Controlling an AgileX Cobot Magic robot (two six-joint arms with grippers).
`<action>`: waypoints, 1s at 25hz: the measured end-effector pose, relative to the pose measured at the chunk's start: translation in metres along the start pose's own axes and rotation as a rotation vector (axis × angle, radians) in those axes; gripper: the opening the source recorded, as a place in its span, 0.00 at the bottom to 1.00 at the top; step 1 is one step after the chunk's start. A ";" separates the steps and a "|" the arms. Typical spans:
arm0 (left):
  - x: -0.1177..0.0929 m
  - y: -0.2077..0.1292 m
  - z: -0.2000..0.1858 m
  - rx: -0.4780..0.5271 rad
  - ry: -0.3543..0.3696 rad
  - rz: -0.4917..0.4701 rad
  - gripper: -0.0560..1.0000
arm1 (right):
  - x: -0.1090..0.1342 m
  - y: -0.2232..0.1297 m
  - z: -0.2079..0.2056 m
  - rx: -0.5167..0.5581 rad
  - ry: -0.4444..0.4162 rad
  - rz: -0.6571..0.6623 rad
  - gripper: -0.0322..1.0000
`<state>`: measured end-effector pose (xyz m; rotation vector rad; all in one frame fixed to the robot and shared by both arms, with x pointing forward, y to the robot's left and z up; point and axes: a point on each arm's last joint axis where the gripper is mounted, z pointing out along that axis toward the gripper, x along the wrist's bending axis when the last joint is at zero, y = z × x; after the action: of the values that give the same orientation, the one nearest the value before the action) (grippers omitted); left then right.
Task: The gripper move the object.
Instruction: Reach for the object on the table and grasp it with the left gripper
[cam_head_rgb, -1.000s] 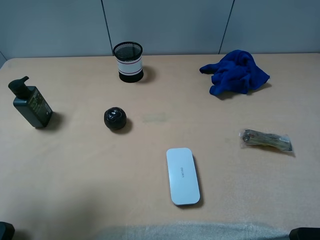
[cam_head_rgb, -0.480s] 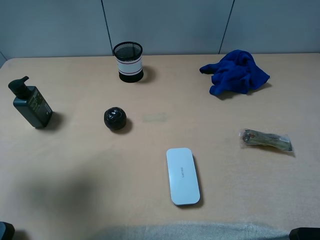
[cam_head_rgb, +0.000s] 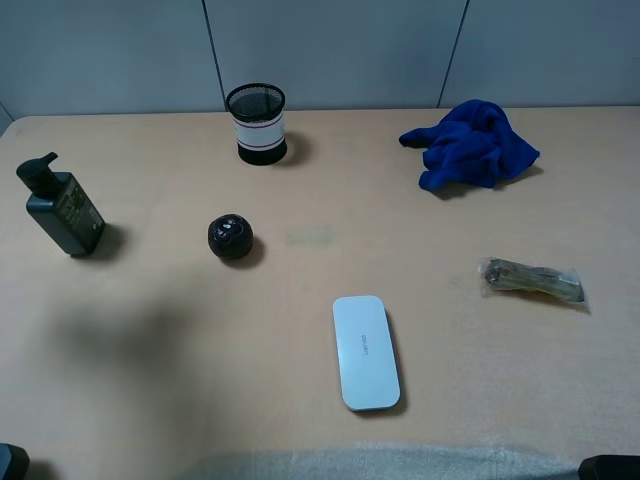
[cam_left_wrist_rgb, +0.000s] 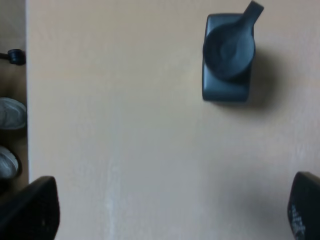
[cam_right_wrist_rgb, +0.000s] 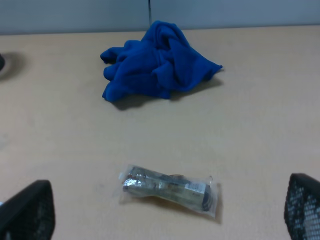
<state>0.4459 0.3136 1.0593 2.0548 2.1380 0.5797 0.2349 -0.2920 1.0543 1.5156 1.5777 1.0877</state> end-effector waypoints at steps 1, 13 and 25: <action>-0.001 0.002 0.004 0.003 -0.001 -0.003 0.92 | 0.000 0.000 0.000 0.000 0.000 0.000 0.70; -0.012 0.024 0.048 0.030 -0.043 -0.055 0.92 | 0.000 0.000 0.000 0.000 0.000 0.000 0.70; -0.021 0.034 0.093 0.089 -0.083 -0.082 0.92 | 0.000 0.000 0.000 0.001 0.000 0.000 0.70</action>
<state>0.5113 0.3108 0.9820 1.9860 2.2253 0.3885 0.2349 -0.2920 1.0542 1.5164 1.5786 1.0870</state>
